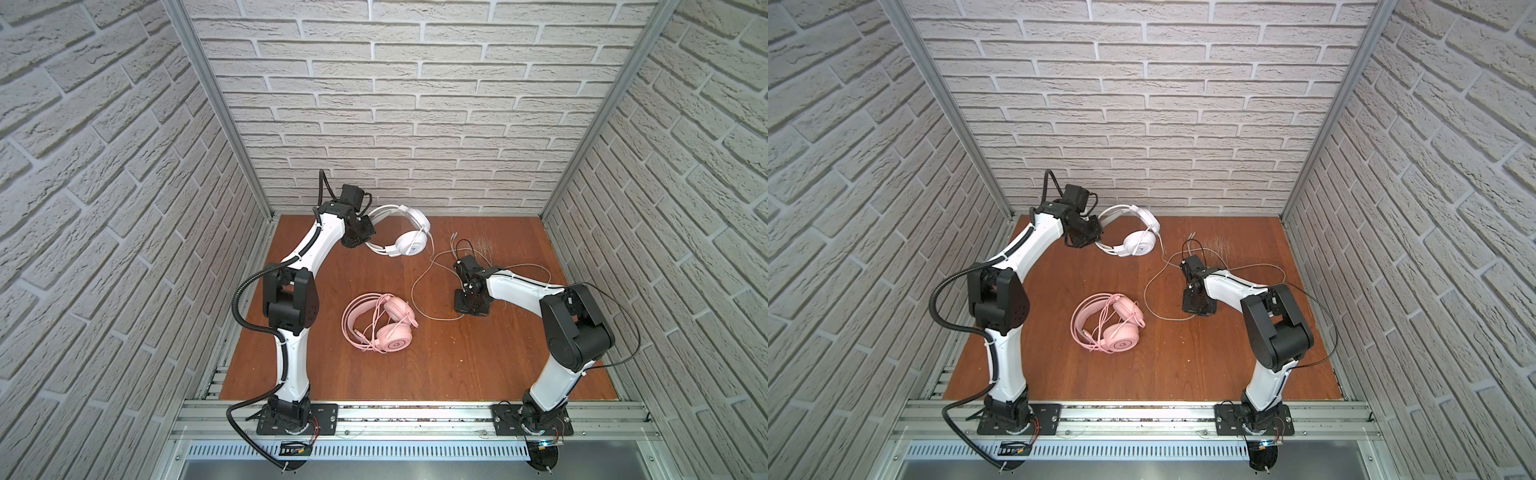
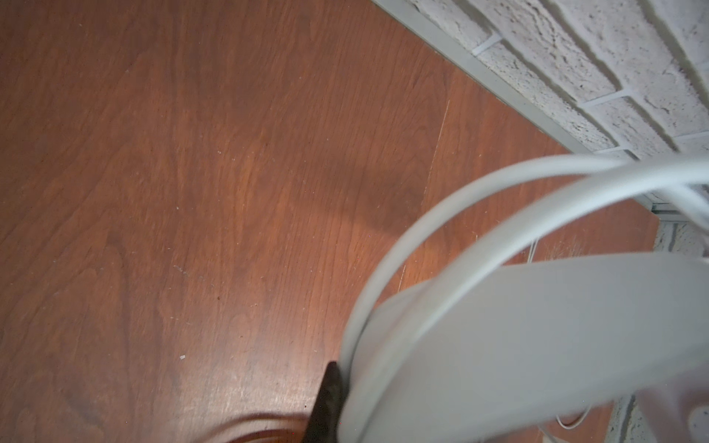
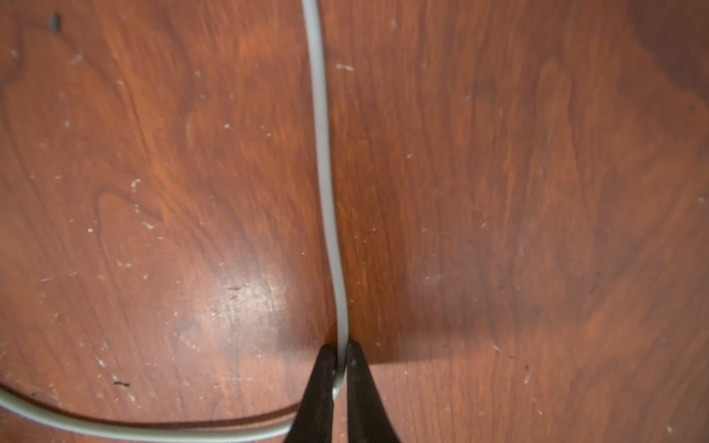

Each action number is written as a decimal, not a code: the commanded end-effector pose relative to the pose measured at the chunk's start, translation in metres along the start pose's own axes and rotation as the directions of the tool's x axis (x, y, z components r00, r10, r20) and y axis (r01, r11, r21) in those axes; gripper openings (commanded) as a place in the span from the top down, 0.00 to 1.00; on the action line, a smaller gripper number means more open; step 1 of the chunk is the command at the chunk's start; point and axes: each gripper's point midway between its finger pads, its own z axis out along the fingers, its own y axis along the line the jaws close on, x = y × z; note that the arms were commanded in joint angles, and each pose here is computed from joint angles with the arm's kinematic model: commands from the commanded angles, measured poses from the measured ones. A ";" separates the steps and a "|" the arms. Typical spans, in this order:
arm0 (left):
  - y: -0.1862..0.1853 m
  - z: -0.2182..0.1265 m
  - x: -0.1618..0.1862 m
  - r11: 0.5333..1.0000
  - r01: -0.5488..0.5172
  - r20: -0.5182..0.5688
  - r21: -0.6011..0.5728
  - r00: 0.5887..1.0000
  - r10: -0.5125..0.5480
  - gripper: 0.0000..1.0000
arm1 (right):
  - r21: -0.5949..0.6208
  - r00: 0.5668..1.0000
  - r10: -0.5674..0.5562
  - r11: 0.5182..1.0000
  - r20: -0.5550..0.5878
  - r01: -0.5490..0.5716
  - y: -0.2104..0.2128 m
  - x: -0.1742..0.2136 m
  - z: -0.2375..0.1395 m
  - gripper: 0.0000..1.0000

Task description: Wrap the headphones

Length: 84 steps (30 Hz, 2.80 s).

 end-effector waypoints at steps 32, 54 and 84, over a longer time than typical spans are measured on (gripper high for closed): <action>-0.026 -0.022 -0.009 0.997 -0.058 0.106 -0.059 0.992 0.064 1.00 | -0.003 0.348 -0.762 0.414 0.547 0.910 0.074 0.014 -0.206 0.94; -0.024 -0.011 0.008 0.980 -0.140 0.063 -0.141 0.987 0.150 1.00 | -0.157 0.188 -0.845 0.125 0.500 0.980 0.143 0.027 -0.221 0.95; -0.030 -0.015 0.027 0.937 -0.305 0.028 -0.169 0.949 0.314 1.00 | 0.138 0.494 -0.657 0.668 0.569 0.731 0.077 -0.160 -0.275 0.94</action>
